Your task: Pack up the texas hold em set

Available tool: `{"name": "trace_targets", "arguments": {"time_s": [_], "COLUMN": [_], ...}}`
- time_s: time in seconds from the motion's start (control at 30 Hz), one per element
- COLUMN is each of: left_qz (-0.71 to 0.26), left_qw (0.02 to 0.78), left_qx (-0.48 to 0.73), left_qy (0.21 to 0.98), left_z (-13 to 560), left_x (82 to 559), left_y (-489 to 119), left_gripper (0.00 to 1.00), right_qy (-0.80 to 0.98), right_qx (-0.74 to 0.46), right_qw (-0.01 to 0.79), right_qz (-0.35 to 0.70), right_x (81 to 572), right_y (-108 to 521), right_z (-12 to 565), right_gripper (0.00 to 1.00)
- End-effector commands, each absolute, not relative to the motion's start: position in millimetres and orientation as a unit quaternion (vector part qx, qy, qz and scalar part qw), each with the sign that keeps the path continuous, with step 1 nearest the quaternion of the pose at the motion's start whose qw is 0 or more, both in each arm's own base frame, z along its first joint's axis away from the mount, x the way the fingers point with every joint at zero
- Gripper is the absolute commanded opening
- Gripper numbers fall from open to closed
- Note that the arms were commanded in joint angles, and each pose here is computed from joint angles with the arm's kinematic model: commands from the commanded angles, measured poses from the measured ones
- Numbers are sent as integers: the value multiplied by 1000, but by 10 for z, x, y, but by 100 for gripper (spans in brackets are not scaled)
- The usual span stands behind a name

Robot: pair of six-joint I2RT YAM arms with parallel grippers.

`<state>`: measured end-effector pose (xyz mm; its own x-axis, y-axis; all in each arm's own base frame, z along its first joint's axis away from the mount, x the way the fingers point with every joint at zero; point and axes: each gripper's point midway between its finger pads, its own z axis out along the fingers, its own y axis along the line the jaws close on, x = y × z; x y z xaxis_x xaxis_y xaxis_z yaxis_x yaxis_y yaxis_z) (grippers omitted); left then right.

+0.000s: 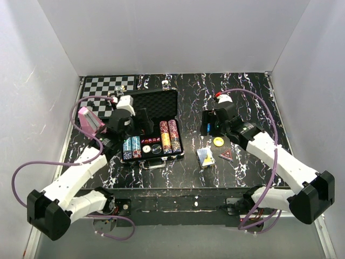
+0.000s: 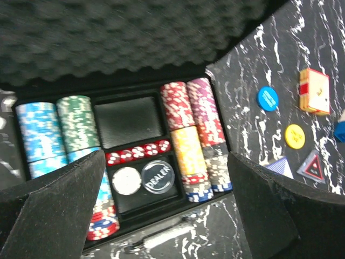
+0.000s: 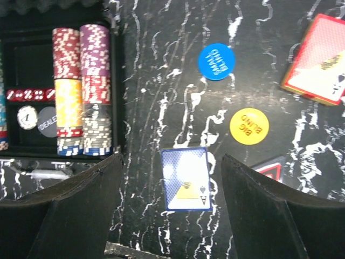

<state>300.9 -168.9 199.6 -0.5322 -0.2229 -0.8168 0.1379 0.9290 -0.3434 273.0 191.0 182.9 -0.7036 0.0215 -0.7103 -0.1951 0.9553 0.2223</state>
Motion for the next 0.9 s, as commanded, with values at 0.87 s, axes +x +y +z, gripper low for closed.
{"name": "trace_targets", "arguments": {"time_s": [0.87], "left_qz": [-96], "left_qw": [537], "left_qx": [24], "left_qy": [838], "left_z": [2387], "left_x": [2895], "left_y": [-889], "left_gripper": [98], "right_qy": [952], "right_qx": [105], "right_qw": [281], "right_qz": [53], "right_x": [2807], "right_y": [811], "right_z": [1163], "right_gripper": [84]}}
